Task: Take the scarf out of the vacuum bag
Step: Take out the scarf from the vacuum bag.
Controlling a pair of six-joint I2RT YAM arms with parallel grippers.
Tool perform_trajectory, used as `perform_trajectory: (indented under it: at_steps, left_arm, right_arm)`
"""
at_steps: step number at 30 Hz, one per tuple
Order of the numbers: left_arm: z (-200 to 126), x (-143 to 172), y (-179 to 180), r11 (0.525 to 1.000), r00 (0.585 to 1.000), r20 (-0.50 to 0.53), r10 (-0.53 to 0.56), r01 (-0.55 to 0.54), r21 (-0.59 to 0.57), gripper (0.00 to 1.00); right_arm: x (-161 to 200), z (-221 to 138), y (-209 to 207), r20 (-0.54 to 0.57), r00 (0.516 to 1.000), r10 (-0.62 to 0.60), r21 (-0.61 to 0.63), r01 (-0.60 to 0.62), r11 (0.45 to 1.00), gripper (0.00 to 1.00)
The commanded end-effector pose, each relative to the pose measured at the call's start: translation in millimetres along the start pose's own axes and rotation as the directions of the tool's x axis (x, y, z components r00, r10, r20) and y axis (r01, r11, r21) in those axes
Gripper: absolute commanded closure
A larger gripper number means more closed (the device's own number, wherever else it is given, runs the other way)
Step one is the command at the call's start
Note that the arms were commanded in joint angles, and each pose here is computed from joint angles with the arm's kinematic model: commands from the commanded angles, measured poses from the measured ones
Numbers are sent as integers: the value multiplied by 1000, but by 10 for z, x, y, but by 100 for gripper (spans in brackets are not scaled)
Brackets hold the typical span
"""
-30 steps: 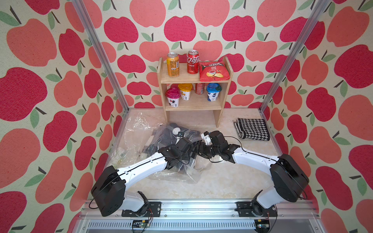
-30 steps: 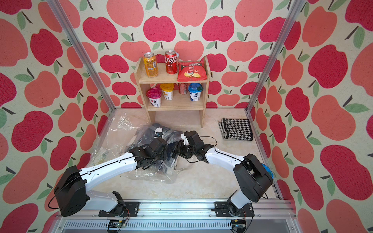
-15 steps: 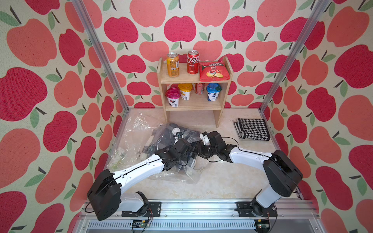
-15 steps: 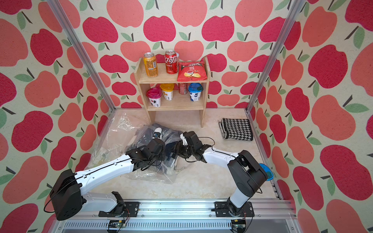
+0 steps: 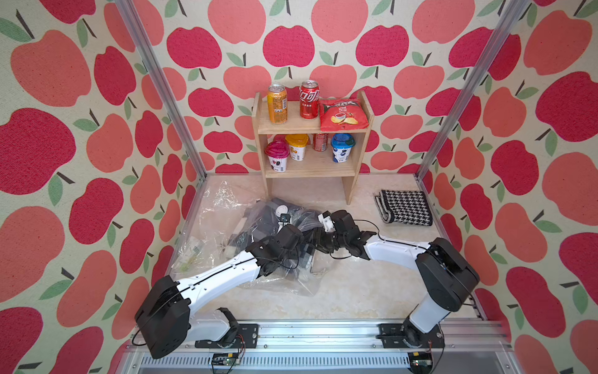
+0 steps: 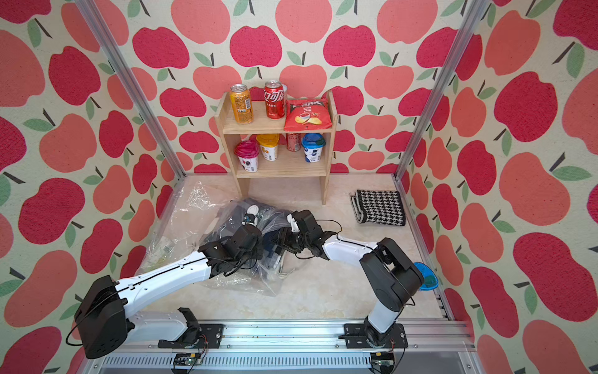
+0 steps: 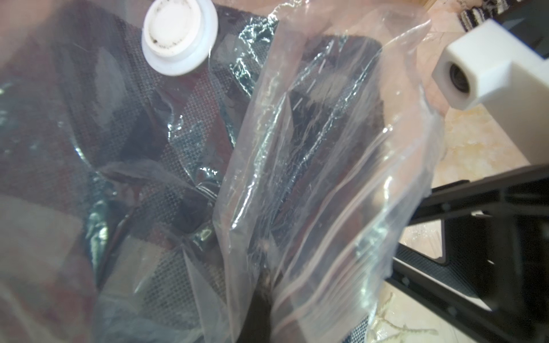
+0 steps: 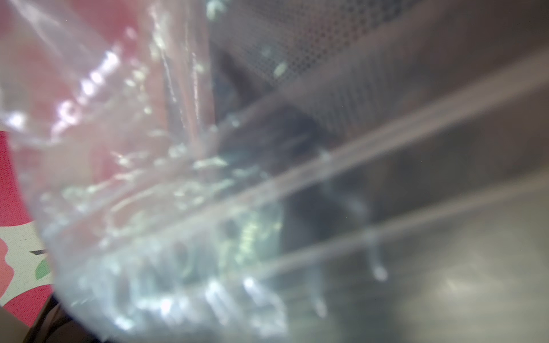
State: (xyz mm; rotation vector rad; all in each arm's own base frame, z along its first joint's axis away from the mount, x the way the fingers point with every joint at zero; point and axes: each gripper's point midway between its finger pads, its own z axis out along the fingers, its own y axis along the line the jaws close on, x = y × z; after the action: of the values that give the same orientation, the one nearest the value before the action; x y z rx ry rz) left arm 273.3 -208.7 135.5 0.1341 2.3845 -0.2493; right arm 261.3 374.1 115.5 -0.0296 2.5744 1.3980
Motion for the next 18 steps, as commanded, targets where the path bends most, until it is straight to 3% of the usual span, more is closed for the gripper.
perform_trajectory:
  at_steps: [1, 10, 18]
  left_arm:
    - [-69, 72, 46, 1000, 1000, 4, 2, -2, 11, 100]
    - [-150, 203, 125, 1000, 1000, 20, -16, 16, 8, 100]
    - [-110, 281, 156, 1000, 1000, 8, -7, 7, -17, 100]
  right_arm:
    - [-21, 59, 130, -14, 1000, -3, -37, 3, 999, 42]
    - [-18, 88, 113, -20, 1000, 12, -36, -12, 999, 44]
    - [17, -173, -127, 14, 1000, -11, 156, 9, 988, 39]
